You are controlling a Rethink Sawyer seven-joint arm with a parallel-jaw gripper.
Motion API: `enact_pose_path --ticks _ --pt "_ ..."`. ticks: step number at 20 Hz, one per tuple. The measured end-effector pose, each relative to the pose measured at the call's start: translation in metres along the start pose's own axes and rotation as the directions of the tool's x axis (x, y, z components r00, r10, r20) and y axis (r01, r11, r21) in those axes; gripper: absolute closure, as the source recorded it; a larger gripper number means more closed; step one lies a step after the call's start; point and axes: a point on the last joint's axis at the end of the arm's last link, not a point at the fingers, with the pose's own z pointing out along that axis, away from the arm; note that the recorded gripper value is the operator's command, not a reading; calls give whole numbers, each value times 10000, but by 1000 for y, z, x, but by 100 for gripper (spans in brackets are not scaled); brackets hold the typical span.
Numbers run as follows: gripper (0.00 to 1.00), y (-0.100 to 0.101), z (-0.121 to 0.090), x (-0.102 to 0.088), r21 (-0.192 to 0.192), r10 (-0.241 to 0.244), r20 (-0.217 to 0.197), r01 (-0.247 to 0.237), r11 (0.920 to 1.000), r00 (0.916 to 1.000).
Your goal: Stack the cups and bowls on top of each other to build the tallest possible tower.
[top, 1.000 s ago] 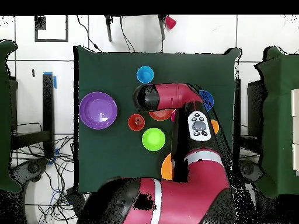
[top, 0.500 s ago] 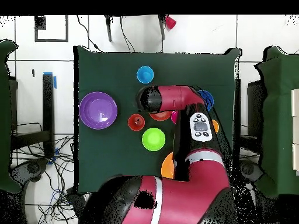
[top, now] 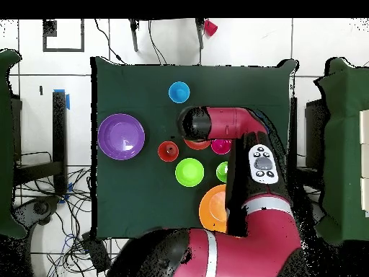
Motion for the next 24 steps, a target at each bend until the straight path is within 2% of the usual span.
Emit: enact_pose_path --ticks 8,15,24 --pt "0 -19 -15 -1 128 227 187 -230 9997 9996" --pt "0 -27 -11 7 21 401 107 -402 9992 9991" --pt "0 -26 3 14 -188 493 -31 -493 9986 9988"
